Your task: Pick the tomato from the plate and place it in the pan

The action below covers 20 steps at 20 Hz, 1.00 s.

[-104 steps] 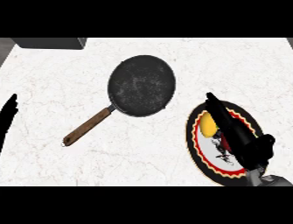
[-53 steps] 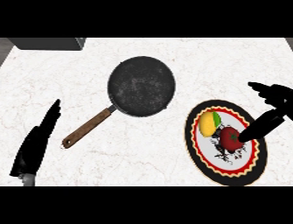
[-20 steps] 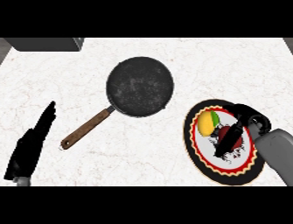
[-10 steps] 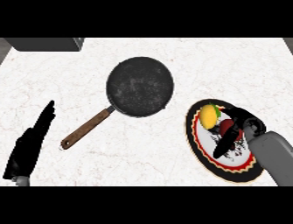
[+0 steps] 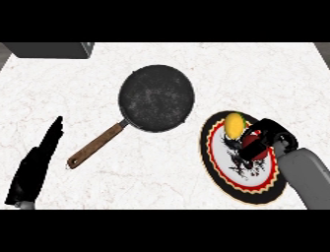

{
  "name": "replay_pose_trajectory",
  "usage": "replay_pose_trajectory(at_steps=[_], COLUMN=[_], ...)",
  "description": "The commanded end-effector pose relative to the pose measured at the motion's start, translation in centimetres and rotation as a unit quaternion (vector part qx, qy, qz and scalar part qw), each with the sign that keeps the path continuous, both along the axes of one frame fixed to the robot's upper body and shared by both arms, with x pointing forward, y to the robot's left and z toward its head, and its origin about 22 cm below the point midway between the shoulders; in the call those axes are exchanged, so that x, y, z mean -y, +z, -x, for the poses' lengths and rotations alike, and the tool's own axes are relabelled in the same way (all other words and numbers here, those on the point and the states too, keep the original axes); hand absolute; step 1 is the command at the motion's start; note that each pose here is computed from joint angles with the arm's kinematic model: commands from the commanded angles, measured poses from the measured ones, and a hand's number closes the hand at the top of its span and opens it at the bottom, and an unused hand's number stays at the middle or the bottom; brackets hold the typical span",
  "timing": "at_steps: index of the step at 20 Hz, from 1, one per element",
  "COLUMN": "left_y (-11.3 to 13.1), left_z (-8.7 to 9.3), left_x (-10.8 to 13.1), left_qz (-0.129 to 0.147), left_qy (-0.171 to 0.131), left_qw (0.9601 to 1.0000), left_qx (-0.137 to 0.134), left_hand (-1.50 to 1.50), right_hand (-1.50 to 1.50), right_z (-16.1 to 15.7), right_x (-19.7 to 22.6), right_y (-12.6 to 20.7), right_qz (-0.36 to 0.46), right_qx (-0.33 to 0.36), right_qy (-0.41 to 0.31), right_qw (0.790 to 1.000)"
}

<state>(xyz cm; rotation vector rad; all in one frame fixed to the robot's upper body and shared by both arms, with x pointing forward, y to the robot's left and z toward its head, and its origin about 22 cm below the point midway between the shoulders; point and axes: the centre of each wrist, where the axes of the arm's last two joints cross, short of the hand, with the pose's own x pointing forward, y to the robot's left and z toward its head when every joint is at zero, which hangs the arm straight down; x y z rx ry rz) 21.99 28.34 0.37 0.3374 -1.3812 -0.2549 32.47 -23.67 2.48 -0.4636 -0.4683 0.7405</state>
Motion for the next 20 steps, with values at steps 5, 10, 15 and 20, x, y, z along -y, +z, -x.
replay_pose_trajectory(at_steps=[5, 10, 15, 20], left_y=[0.7, 0.4, -0.2, -0.4], left_z=[-0.3, 0.0, 0.9, 0.3], left_x=[-1.6, -1.2, -1.3, -0.5], left_qz=[0.0, -0.011, -0.003, 0.003], left_qy=[0.006, 0.009, 0.017, 0.012], left_qw=[1.0, 0.9999, 0.9998, 0.9999], left_qx=[-0.007, -0.008, -0.009, -0.009], left_hand=[0.0, 0.0, 0.0, 0.0], right_hand=[1.5, 1.5, 1.5, 1.5], right_z=[4.4, 8.3, 8.4, 8.0], right_x=[-5.5, -8.5, -8.6, -10.9], right_y=[-1.0, -2.1, 0.5, 6.1], right_qz=[0.024, 0.097, 0.212, 0.284], right_qx=[0.004, 0.05, 0.202, 0.401], right_qy=[-0.084, -0.149, -0.153, -0.098], right_qw=[0.996, 0.983, 0.944, 0.865])
